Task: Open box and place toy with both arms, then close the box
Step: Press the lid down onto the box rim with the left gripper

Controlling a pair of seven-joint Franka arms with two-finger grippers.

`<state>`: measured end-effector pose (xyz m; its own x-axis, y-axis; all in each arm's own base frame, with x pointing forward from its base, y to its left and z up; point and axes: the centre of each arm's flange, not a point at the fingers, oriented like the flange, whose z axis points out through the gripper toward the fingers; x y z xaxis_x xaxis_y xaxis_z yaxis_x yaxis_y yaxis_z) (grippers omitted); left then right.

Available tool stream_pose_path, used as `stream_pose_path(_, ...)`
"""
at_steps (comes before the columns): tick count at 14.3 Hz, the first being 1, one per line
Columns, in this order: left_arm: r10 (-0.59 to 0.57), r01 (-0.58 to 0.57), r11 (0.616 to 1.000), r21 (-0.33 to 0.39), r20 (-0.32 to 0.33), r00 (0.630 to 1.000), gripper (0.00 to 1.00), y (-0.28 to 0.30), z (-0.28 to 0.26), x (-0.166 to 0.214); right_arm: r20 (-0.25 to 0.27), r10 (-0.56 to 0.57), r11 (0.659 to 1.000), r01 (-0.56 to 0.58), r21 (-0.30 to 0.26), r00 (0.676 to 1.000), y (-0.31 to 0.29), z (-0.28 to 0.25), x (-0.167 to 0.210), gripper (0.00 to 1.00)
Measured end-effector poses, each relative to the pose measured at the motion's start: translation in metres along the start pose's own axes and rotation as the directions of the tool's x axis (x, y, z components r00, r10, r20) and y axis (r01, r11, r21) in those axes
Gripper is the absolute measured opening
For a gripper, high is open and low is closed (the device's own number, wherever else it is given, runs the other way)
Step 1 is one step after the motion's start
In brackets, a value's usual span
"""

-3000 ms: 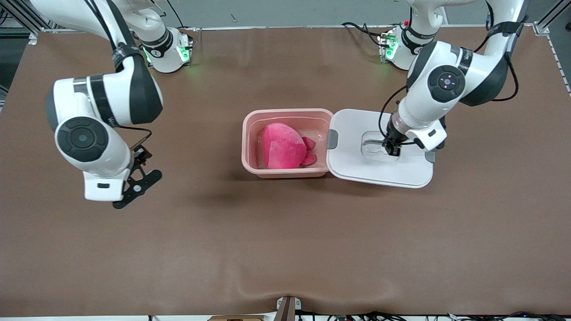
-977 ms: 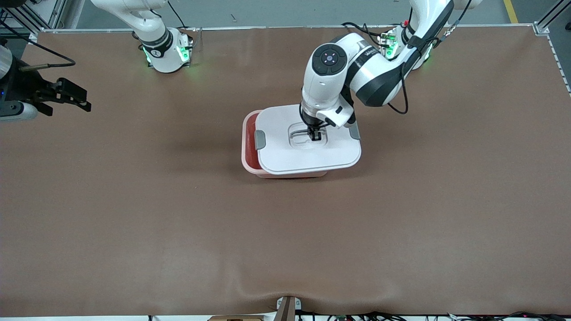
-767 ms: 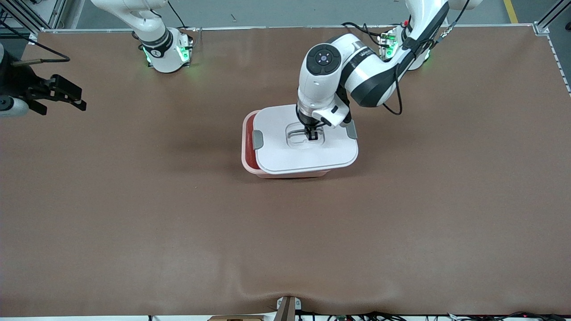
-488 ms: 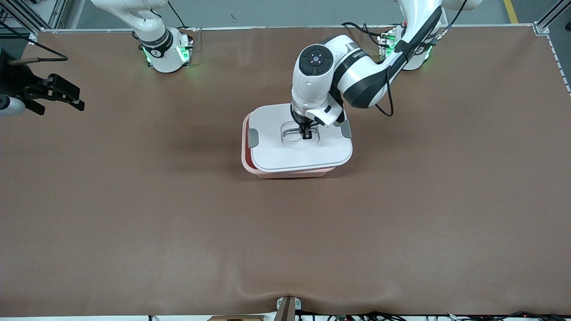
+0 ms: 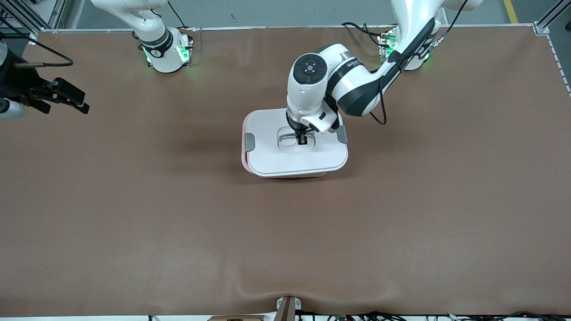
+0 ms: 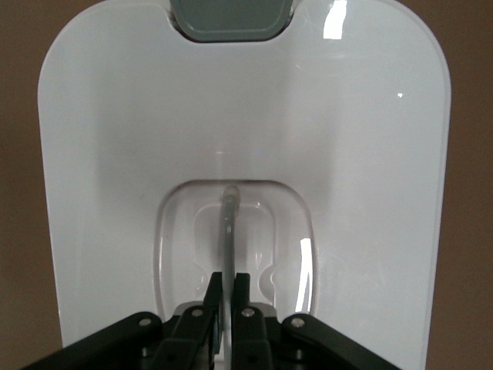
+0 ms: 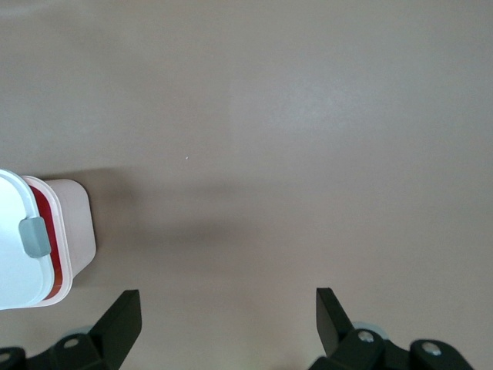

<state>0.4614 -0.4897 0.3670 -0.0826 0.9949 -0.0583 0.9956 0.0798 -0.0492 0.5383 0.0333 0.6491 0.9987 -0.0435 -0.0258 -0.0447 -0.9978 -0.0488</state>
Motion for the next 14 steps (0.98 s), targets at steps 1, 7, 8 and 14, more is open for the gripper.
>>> stream_pose_path(1, 0.004, -0.004, 1.000, 0.002, 0.000, 1.000, 0.07, -0.002, 0.001, -0.002, -0.001, 0.001, 1.000, -0.001, 0.000, 1.000, 0.001, 0.001, 0.001, 1.00)
stream_pose_path(7, -0.014, 0.014, 1.000, 0.003, 0.010, 1.000, 0.07, -0.002, 0.001, -0.009, 0.000, -0.006, 1.000, 0.006, -0.003, 1.000, 0.005, 0.000, 0.002, 1.00)
stream_pose_path(8, -0.016, 0.016, 1.000, 0.003, 0.011, 1.000, 0.07, -0.002, 0.001, -0.009, 0.000, -0.009, 1.000, 0.009, -0.004, 1.000, 0.007, -0.001, 0.002, 1.00)
stream_pose_path(14, 0.003, -0.003, 1.000, -0.011, -0.002, 1.000, 0.07, -0.005, 0.009, -0.018, 0.000, -0.014, 1.000, 0.014, -0.006, 1.000, 0.008, -0.002, 0.002, 1.00)
